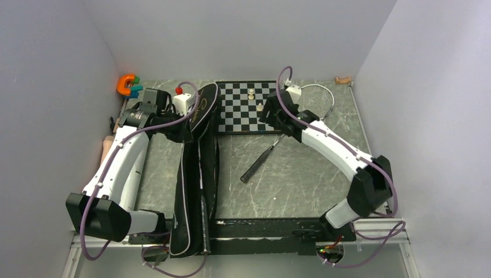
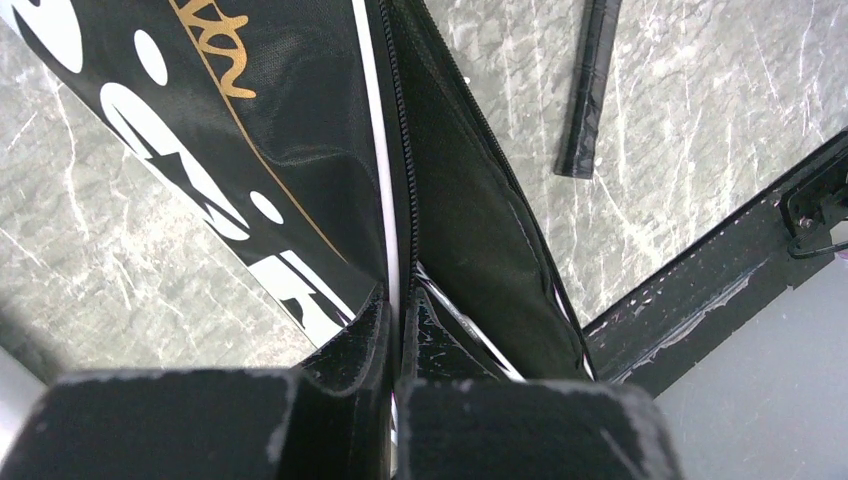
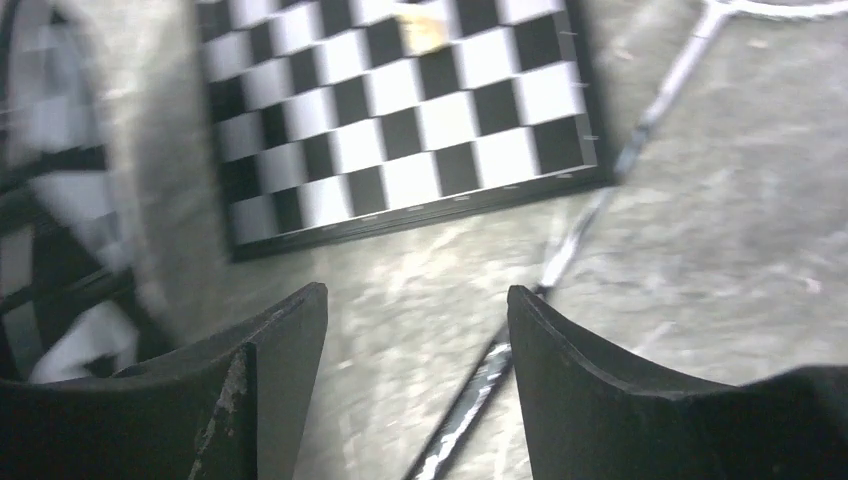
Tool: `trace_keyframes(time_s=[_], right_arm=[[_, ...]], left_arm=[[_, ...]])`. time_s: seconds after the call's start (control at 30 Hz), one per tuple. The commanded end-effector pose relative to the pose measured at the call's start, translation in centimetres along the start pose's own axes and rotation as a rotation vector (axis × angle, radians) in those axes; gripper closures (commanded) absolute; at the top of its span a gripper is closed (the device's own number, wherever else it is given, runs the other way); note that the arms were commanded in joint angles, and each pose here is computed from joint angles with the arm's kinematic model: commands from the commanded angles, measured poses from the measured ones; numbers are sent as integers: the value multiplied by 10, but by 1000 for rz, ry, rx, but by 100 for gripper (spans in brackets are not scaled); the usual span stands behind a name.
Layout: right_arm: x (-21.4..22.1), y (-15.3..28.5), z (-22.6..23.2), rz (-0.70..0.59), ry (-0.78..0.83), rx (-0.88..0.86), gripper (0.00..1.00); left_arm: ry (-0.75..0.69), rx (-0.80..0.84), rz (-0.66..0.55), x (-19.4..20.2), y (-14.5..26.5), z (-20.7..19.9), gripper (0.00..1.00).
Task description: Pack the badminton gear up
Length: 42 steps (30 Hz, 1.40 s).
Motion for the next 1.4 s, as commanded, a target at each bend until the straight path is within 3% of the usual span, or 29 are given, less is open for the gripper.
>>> trace_keyframes(time_s=[0.0,0.1,0.43,0.6,0.77,0.87,0.93,1.13,1.27,1.3,1.37], right_arm=[[22,-43,-50,120,70,285,31],[32,-71,-67,166,99,389,31],[58,-112,-78,226,102,443,34],[68,-126,-87,220,80,464,41],[77,-129,-99,212,88,484,53],[82,-121,-106,214,95,484,71],[87,-112,-114,219,90,491,80],[111,-64,-138,265,25,461,94],[133,-30,-151,311,-4,431,91],[134,-25,-152,314,-15,421,84],[131,-18,-153,299,-24,409,61]], left_arm=[[-37,29,-96,-14,22,-8,100],[-42,19,-112,-12,26,-9,100],[-46,17,-107,-5,26,-9,100],[-50,19,-106,-3,27,-10,100],[-49,16,-105,-1,28,-10,100],[-48,15,-104,-1,28,-10,100],[-48,14,-101,0,28,-10,100],[-43,13,-95,1,26,-9,100],[-44,16,-89,2,24,-9,100],[-42,15,-86,2,24,-8,100],[-41,15,-83,1,23,-8,100]])
Point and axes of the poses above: each gripper's point midway between its finger pads, its own y axis back along the fingers, its own z axis along the line the jaws close on, x = y × z, the point moved 10 cm from there along y, back along the fingers, and after that the axes turned 3 degrees about -y, right-handed, at the moved point
